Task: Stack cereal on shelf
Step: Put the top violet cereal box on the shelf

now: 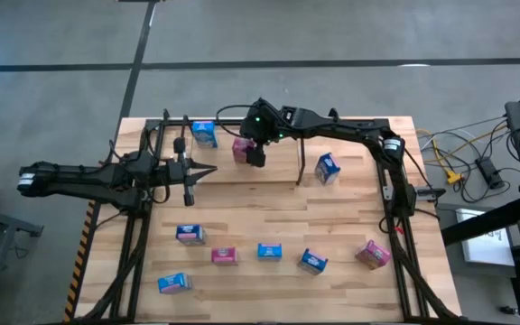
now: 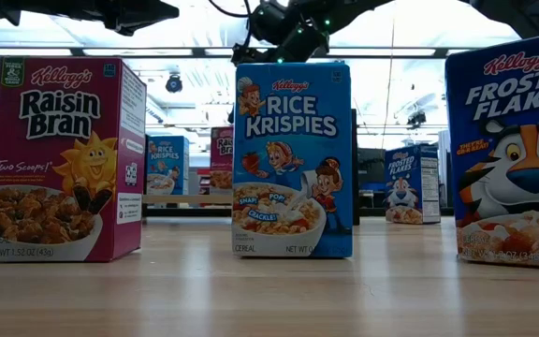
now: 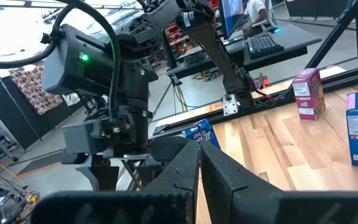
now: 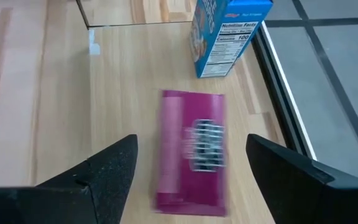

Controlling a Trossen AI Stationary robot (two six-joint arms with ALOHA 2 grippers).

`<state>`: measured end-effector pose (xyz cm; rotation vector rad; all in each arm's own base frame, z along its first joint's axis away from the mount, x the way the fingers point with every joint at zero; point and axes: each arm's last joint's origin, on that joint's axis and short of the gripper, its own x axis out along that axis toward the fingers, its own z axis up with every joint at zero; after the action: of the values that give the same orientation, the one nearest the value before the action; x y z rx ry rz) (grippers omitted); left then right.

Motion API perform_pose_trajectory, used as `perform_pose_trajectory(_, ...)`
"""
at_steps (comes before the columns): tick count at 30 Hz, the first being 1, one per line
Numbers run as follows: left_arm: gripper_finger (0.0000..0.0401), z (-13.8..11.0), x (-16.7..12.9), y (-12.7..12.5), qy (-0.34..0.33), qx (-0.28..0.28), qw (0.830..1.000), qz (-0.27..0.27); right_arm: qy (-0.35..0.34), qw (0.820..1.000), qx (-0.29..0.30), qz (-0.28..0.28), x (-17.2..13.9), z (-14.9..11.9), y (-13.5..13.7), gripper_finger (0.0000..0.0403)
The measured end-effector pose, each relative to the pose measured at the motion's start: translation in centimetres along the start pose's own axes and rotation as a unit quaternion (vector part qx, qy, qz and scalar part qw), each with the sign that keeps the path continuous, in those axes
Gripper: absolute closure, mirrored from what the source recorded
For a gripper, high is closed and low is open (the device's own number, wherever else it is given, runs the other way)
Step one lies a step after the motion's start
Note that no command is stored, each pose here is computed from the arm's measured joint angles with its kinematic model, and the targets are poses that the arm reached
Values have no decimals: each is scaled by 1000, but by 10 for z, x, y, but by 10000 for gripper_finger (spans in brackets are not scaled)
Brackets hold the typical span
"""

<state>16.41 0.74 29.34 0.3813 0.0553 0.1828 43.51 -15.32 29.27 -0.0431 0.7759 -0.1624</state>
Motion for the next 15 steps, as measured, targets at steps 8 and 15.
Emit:
perform_pose_trajectory(8, 401, 0, 0, 0, 0, 0, 1000, 0, -2, 1000, -6, 7, 2, 1, 8, 117)
perform_pose_trajectory(15, 401, 0, 0, 0, 0, 0, 1000, 0, 4, 1000, -9, 1, 17, -5, 8, 129)
